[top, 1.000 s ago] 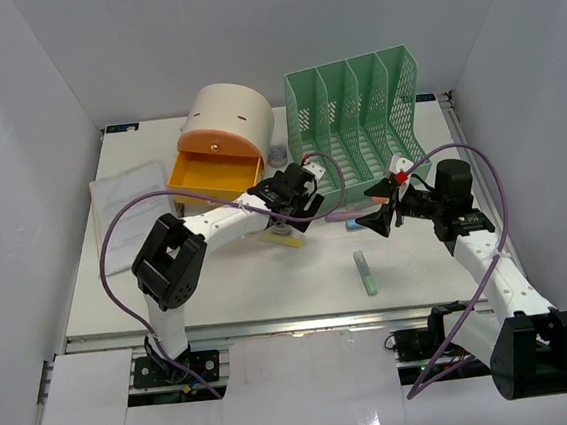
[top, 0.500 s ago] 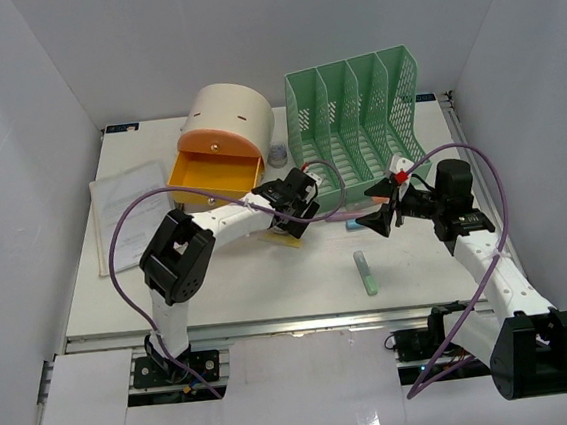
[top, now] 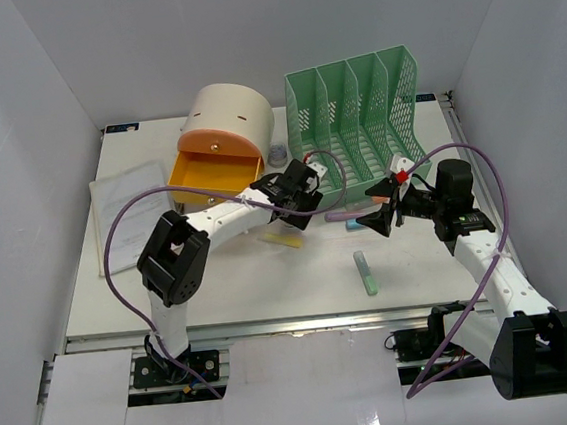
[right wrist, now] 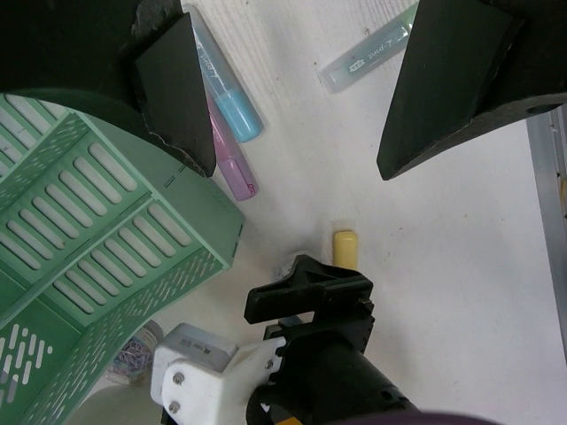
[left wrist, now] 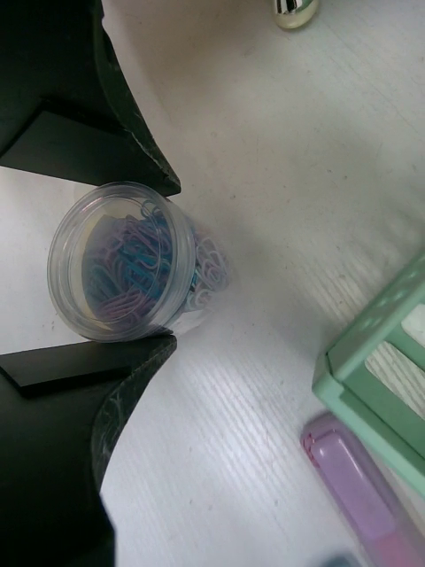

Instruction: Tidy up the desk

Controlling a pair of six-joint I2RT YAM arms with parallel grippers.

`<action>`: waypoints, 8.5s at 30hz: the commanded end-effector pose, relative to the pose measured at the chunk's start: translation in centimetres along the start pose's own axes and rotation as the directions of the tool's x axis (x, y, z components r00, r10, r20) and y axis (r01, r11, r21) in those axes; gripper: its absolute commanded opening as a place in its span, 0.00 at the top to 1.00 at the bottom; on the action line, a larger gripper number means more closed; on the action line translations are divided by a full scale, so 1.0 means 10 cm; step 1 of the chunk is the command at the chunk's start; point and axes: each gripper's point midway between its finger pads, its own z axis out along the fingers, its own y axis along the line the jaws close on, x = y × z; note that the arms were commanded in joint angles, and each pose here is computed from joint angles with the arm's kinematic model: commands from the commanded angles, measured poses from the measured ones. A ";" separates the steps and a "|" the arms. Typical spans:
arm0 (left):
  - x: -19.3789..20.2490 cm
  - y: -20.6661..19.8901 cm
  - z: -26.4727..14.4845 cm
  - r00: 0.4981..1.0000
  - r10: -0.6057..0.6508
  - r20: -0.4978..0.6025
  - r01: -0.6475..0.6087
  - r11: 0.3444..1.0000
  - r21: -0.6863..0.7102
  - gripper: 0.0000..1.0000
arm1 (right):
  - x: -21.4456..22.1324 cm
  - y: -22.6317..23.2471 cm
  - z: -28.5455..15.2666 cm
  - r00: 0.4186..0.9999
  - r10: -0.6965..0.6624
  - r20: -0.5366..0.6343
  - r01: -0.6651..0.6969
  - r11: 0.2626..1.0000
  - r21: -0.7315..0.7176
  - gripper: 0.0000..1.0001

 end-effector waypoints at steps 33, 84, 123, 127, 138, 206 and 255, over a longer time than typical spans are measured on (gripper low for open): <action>-0.27 2.71 -1.68 0.660 -0.575 0.483 0.642 0.766 0.034 0.76 | -0.18 -0.06 -0.03 0.998 -0.047 0.031 0.047 0.999 0.003 0.20; 0.26 1.98 -2.65 0.494 -0.334 0.803 0.457 0.885 0.088 0.02 | 1.68 -1.04 -2.06 0.580 0.676 -0.454 0.100 0.494 0.864 0.10; 0.22 1.86 -2.60 0.507 -0.334 0.795 0.394 0.910 0.131 0.02 | 0.24 -0.55 -0.65 0.890 0.105 -0.443 -0.025 0.983 0.183 0.82; 0.23 1.87 -2.62 0.506 -0.316 0.803 0.387 0.915 0.117 0.02 | -0.58 -0.25 0.12 0.929 -0.163 -0.333 0.171 0.985 -0.004 0.82; 0.33 2.00 -2.65 0.499 -0.258 0.827 0.428 0.903 0.024 0.02 | -1.76 0.37 1.71 0.955 -0.277 -0.104 0.251 0.944 -0.214 0.81; 0.29 1.88 -2.59 0.527 -0.260 0.809 0.360 0.931 0.065 0.02 | 0.12 -1.19 2.57 0.612 -0.668 -0.424 0.613 0.739 -0.281 0.21; 0.31 1.92 -2.47 0.557 -0.269 0.786 0.372 0.927 0.054 0.02 | 0.61 -1.89 3.09 0.980 -0.047 -0.191 0.055 0.998 0.038 0.08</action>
